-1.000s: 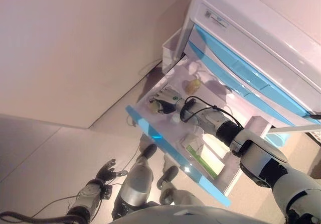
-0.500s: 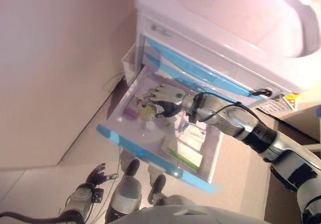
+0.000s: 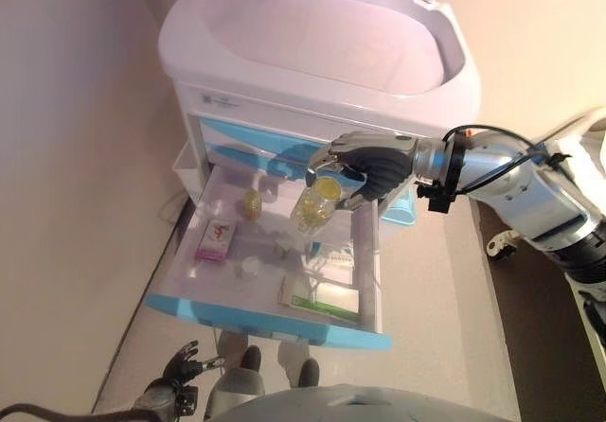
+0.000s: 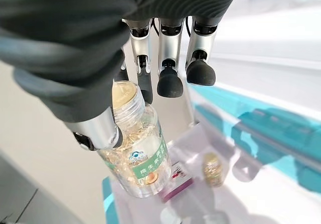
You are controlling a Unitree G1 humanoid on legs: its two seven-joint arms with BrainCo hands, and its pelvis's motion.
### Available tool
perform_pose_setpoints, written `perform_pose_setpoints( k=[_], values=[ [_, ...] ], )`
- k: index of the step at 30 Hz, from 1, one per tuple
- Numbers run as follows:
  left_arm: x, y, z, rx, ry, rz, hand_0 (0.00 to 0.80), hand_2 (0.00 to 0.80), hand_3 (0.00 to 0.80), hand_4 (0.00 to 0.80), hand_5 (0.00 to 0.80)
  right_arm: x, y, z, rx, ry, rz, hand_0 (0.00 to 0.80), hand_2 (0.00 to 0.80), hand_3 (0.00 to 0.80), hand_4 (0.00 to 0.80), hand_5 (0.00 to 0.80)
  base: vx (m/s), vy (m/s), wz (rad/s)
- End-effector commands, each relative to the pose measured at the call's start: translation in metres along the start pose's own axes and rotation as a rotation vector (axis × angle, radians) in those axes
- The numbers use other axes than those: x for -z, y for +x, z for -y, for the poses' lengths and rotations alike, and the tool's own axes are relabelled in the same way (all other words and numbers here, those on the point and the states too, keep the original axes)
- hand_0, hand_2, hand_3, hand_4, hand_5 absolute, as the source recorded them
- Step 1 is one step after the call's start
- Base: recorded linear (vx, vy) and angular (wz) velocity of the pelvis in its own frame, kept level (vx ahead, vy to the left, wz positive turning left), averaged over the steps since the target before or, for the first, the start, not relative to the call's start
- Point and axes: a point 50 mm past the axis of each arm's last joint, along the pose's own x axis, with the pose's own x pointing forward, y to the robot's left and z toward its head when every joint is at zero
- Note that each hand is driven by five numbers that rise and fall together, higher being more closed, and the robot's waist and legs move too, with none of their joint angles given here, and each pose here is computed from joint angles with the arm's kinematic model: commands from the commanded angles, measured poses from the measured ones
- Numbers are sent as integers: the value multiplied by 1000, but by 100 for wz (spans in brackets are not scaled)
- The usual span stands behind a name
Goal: Open the drawer and pick up the medicine
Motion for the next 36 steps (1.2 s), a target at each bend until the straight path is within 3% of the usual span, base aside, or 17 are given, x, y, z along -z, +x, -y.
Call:
perform_pose_setpoints(
  k=[1, 14, 20, 26, 36],
  values=[
    [12, -2, -8, -20, 28, -59, 0, 0, 0, 0, 0, 1, -10, 34, 105, -35, -42, 800, 800, 800, 800, 800, 57, 20, -4],
    [23, -6, -14, -25, 45, -111, 0, 0, 0, 0, 0, 57, -58, 110, 454, -38, -404, 800, 800, 800, 800, 800, 43, 6, 1],
    [20, -6, -17, -15, 65, -116, 0, 0, 0, 0, 0, 85, -105, 152, 658, -19, -646, 800, 800, 800, 800, 800, 49, 19, 15],
    [20, -7, -20, -9, 74, -114, 0, 0, 0, 0, 0, 100, -151, 171, 801, 23, -857, 800, 800, 800, 800, 800, 53, 17, 18],
    [-13, -2, -32, -38, 93, -3, 0, 0, 0, 0, 0, 106, -172, 182, 942, 32, -1015, 800, 800, 800, 800, 800, -68, -46, 14]
  ],
)
